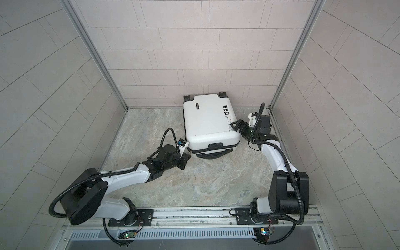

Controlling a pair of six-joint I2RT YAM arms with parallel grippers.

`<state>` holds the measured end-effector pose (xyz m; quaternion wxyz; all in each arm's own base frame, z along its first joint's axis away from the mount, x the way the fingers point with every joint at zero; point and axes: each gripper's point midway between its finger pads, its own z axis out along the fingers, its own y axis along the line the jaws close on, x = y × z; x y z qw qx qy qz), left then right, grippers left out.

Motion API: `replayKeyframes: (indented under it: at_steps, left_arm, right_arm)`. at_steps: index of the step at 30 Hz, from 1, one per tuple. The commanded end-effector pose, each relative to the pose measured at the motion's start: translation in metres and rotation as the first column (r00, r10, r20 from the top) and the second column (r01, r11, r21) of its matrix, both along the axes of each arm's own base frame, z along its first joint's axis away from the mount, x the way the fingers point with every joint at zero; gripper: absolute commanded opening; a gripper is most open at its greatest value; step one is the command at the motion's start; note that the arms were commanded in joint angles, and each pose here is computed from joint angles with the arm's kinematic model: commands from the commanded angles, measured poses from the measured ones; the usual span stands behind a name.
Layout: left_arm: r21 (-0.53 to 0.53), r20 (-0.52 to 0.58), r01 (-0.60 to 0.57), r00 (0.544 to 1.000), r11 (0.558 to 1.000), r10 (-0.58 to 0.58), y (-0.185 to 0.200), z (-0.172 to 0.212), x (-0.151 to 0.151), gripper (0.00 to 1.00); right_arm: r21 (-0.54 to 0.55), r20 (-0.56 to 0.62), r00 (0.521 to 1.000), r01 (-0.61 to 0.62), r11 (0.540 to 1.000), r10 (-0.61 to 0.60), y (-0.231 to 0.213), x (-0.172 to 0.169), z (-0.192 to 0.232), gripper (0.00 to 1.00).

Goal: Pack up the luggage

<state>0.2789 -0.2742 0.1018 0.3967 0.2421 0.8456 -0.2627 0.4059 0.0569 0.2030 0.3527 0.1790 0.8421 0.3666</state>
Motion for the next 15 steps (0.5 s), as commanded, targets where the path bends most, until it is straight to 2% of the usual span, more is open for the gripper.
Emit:
replayKeyframes:
  at_steps: [1, 8, 15]
  left_arm:
    - [-0.043, 0.072, 0.039, 0.997, 0.998, -0.036, -0.017, 0.028, 0.003, 0.0]
    - [-0.034, 0.108, 0.078, 0.991, 0.996, -0.074, -0.031, 0.042, -0.004, 0.0]
    - [-0.055, 0.133, 0.113, 0.986, 0.992, -0.104, -0.045, 0.056, -0.011, 0.0]
  right_arm:
    - [0.022, -0.037, 0.998, -0.051, 0.998, 0.052, 0.026, -0.01, -0.013, 0.95]
    - [0.014, -0.038, 0.995, -0.093, 0.996, 0.094, 0.064, -0.025, -0.017, 0.94]
    - [-0.001, -0.034, 0.994, -0.103, 0.995, 0.103, 0.078, -0.031, -0.014, 0.94]
